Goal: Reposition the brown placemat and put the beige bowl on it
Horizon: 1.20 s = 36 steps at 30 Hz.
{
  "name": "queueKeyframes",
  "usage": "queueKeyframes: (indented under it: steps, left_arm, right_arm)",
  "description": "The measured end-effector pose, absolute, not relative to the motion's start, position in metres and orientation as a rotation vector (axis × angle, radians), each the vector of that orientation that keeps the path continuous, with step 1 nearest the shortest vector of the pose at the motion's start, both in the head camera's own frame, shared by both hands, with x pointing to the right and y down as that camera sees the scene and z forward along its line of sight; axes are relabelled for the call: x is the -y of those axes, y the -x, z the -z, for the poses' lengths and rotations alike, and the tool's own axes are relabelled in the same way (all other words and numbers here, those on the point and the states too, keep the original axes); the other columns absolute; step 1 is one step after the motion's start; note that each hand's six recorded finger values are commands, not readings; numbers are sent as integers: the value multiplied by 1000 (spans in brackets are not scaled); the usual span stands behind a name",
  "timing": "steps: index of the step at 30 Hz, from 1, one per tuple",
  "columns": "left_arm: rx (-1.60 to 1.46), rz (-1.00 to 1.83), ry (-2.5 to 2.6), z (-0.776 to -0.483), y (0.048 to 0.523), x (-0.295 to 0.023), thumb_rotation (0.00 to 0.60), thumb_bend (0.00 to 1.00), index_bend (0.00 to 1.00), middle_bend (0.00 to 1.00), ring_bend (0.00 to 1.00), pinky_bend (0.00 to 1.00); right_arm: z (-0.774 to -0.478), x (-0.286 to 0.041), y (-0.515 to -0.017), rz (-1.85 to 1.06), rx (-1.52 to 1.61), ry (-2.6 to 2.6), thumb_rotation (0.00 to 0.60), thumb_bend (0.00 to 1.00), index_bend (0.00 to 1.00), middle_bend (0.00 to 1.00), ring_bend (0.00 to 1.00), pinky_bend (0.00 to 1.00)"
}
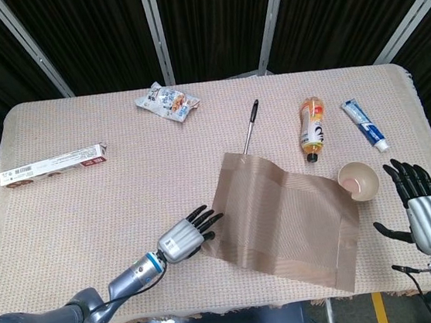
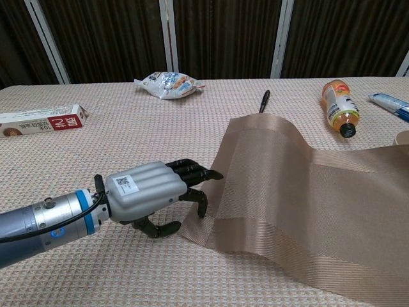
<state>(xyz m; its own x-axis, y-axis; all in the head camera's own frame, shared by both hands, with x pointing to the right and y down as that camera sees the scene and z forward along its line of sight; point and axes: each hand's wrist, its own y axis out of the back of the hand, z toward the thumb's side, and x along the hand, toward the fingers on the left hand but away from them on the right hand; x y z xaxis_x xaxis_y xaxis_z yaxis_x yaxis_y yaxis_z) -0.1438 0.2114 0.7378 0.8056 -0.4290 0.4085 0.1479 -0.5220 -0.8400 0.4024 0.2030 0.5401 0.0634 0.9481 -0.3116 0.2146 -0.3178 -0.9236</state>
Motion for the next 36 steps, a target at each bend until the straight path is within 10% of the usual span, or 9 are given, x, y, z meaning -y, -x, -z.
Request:
queueKeyframes:
  steps: [36]
  left_arm:
    - [-341,788,2011,-715,186,-195,600,531,654,0,0,0]
  right_arm:
    - [-522,-204,-396,-1215,1213,1648,600,0,0,0,0,0]
